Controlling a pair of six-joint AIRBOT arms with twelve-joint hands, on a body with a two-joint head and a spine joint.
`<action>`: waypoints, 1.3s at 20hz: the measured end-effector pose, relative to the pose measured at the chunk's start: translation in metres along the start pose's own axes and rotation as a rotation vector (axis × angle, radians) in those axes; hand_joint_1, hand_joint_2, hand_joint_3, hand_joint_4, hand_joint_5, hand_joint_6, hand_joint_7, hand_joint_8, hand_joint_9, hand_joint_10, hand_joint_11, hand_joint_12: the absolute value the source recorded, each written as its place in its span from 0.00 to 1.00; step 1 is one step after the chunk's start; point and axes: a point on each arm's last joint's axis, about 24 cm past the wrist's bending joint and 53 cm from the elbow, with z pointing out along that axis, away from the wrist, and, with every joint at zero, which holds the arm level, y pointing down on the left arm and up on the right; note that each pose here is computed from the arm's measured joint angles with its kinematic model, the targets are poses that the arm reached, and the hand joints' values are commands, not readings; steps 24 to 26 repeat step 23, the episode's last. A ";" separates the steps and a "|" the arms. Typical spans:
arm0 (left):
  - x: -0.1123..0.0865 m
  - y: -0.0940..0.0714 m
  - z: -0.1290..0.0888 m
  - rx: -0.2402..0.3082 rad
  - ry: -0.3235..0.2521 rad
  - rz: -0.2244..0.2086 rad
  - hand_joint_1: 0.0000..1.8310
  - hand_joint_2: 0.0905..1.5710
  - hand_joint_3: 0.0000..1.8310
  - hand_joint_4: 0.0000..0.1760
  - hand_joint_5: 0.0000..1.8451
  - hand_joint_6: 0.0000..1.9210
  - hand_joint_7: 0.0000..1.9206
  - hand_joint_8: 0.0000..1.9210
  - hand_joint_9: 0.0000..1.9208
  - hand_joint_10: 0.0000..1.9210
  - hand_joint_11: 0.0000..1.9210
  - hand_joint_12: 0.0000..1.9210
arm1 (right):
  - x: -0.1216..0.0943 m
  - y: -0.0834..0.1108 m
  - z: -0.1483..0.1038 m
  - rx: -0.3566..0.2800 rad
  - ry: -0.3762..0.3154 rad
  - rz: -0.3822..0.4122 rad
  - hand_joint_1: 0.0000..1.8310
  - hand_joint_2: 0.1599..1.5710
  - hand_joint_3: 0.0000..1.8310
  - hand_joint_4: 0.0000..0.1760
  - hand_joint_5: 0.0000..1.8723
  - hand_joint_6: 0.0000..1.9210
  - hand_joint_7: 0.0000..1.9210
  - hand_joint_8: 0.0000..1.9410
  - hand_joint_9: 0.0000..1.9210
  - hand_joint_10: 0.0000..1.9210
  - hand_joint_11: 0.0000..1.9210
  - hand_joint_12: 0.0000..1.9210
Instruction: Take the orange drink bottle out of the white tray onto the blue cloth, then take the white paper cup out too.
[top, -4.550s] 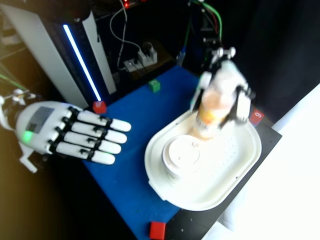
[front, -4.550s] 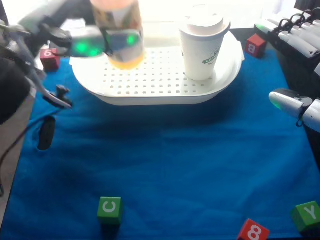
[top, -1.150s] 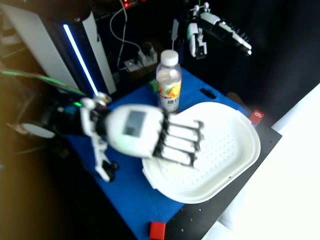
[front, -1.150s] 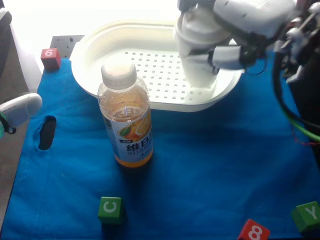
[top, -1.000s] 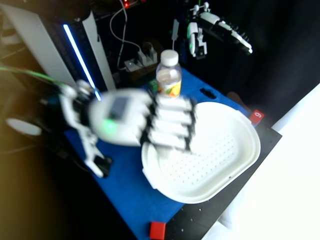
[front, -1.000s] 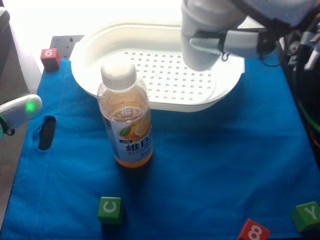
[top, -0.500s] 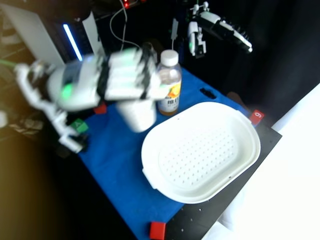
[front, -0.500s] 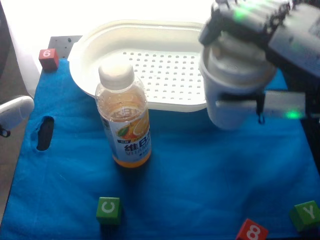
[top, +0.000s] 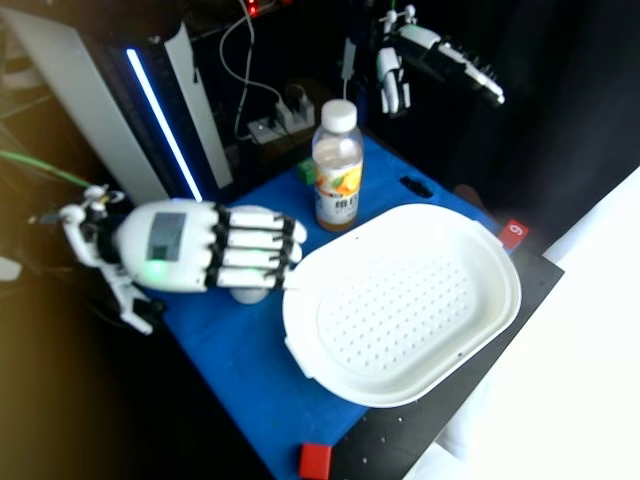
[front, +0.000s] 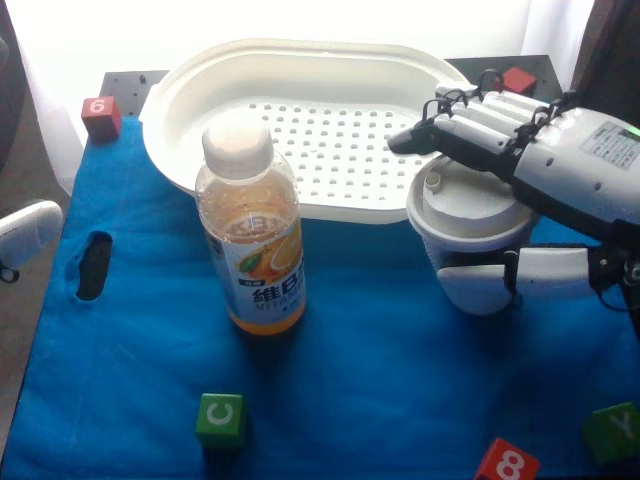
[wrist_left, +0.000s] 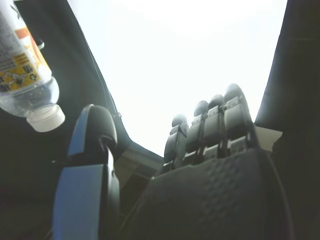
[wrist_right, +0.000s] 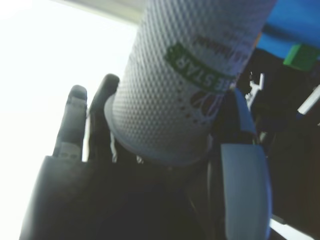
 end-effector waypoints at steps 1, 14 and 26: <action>0.000 0.000 0.000 -0.002 0.000 0.001 0.39 0.73 0.00 0.83 0.03 0.00 0.00 0.00 0.00 0.00 0.00 0.14 | 0.000 0.000 -0.003 0.010 0.010 -0.003 0.26 0.68 0.00 0.35 0.00 0.00 0.00 0.00 0.00 0.00 0.00 0.17; -0.001 0.001 0.000 -0.005 -0.003 -0.003 0.42 0.70 0.00 0.93 0.03 0.00 0.00 0.00 0.00 0.00 0.00 0.01 | -0.068 0.071 -0.044 -0.182 -0.166 -0.057 0.22 0.62 0.00 0.54 0.00 0.00 0.00 0.00 0.00 0.00 0.00 0.00; -0.006 -0.010 0.003 0.035 0.013 0.021 0.41 0.75 0.00 0.66 0.01 0.00 0.00 0.00 0.02 0.00 0.00 0.17 | -0.120 0.073 -0.060 -0.176 -0.387 -0.082 0.30 0.86 0.00 0.00 0.00 0.00 0.00 0.00 0.00 0.00 0.00 0.89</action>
